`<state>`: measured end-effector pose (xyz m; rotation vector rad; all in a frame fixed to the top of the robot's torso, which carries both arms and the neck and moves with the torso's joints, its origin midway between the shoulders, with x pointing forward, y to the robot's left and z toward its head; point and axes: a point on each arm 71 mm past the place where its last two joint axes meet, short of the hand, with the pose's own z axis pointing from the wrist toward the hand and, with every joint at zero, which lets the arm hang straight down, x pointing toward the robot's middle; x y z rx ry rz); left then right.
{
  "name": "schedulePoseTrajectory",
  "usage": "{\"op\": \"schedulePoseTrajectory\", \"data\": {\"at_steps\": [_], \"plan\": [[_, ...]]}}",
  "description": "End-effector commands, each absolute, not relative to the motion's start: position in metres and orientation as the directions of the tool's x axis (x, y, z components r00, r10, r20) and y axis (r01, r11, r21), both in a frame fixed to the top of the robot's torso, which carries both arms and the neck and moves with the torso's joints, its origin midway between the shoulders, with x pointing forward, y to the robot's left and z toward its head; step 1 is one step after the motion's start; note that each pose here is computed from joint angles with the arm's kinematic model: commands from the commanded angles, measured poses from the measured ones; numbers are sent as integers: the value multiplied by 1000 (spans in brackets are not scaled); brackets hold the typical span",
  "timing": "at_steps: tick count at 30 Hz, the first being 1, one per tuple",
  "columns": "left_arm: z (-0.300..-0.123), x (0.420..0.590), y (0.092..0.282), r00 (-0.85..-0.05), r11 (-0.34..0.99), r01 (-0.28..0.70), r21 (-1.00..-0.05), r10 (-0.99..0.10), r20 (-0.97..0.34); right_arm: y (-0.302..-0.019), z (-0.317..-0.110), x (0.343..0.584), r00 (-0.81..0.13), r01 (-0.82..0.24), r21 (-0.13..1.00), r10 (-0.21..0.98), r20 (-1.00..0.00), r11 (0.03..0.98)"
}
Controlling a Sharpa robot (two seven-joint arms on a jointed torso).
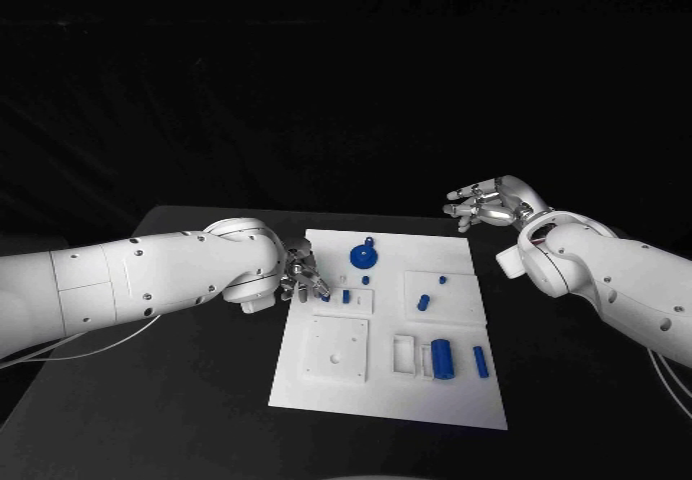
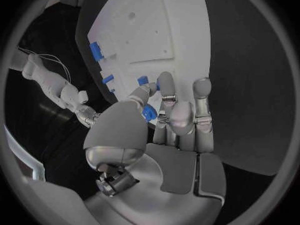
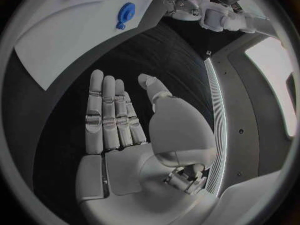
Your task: Assemble the parts on the task board
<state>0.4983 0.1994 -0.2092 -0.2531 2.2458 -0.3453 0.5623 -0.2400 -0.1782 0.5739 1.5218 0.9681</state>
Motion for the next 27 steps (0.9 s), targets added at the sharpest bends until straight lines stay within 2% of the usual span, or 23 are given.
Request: {"op": "schedulePoseTrajectory", "data": {"at_steps": [1,16,27], "plan": [[-212,497,197,-659,943,-72,-326,-291,-694,-238,-178,562,-208,-174,827,801,-561,534],[-216,498,190,-716,945,-82,-315,-276,-642,-238,-178,562,-207,-174,827,801,-561,534],[-217,497,188,-729,947,-80,-310,-268,-630,-238,-178,562,-206,-174,827,802,-561,534]]}}
